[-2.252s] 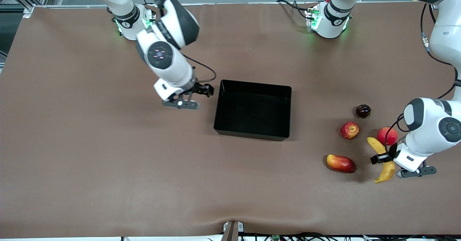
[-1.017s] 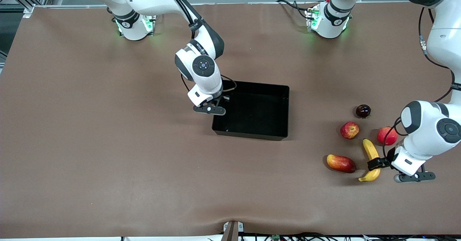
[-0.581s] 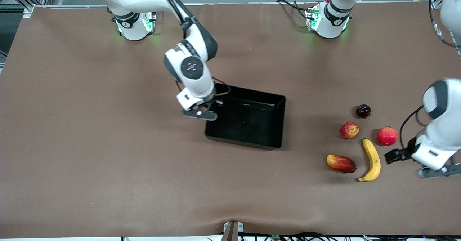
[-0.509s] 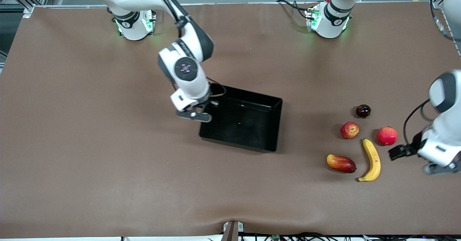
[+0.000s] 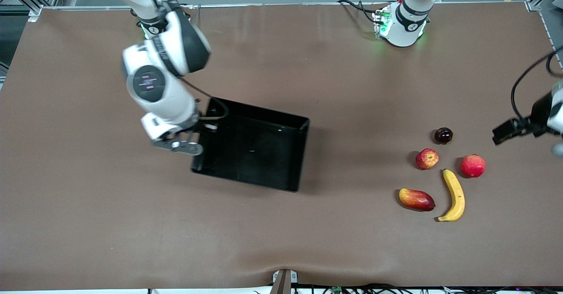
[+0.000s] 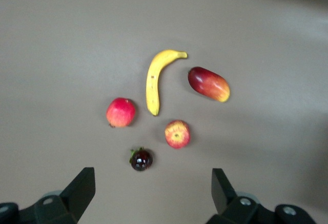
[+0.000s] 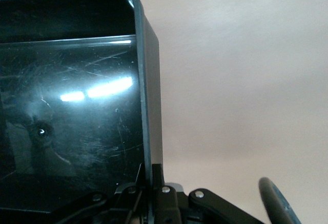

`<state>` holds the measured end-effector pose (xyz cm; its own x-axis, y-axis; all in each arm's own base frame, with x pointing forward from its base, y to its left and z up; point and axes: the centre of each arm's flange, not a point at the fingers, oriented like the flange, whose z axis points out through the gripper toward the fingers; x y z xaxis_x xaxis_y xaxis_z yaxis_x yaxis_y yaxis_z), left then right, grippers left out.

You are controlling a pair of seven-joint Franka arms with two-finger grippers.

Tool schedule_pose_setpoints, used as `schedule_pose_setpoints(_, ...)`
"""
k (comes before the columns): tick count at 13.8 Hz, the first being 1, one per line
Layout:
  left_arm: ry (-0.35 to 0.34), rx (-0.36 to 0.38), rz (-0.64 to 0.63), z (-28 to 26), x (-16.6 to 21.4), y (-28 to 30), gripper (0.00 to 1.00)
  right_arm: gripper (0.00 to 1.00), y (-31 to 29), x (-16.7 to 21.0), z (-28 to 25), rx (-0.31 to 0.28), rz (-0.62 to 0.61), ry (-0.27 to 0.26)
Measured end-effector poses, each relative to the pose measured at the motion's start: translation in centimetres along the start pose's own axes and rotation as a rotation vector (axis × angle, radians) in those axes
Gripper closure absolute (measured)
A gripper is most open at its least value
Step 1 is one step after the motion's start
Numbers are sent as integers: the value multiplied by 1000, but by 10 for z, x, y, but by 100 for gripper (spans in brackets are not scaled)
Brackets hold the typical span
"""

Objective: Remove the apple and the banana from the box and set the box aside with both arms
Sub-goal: 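Drag the black box away from the fruit with the right gripper, then release the box rim and raise the right gripper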

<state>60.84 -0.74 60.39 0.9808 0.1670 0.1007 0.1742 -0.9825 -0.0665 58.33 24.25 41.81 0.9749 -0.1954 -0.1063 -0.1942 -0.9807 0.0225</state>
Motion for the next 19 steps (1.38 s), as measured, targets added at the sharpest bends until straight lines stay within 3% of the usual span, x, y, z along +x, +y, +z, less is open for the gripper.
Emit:
schedule_pose_setpoints(7, 0, -49, 60, -62, -45, 13, 0, 95, 239, 72, 13, 37, -127, -48)
schedule_pose_setpoints(10, -29, -56, 91, -67, -57, -4, 0, 95, 332, 77, 50, 75, -133, -25)
schedule_pose_setpoints(14, -50, -63, 107, -69, -73, -7, 0, 95, 400, 66, 95, 84, -57, 13)
schedule_pose_setpoints(19, -53, -62, 118, -71, -79, -2, 0, 95, 441, 70, 134, 82, -106, 46)
